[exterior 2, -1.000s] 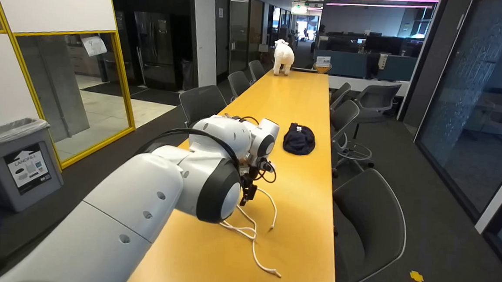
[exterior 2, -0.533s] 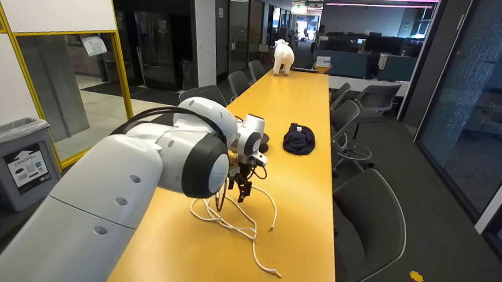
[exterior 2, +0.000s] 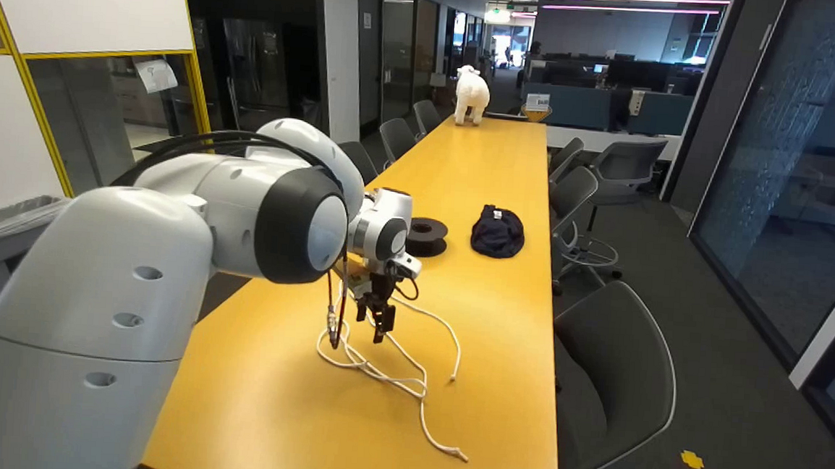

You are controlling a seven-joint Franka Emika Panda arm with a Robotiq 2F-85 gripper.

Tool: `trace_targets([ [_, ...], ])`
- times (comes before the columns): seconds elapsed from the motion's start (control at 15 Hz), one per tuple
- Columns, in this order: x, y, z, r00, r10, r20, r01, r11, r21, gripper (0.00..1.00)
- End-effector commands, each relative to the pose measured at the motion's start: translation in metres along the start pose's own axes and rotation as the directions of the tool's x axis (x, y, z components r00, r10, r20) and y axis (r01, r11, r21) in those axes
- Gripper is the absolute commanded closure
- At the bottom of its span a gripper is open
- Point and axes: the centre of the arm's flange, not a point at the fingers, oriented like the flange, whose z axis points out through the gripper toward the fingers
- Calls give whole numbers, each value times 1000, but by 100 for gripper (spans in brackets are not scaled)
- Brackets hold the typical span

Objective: Separate the two white ropes

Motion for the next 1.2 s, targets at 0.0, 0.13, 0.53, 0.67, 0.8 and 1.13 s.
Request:
trace_targets([
  [0.0, -77, 32, 2, 998, 14, -67, -12, 1000, 27, 0],
  [0.13, -97, 35, 5, 997, 18, -80, -15, 999, 37, 0],
  [0.53, -147, 66, 11, 972, 108, -208, -85, 990, 116, 0],
  [0.67, -141, 77, 13, 962, 157, -223, -131, 983, 127, 0],
  [0.8, -128, 91, 15, 955, 206, -216, -183, 975, 123, 0],
  [1.13, -85, 103, 11, 953, 247, -176, -226, 965, 130, 0],
])
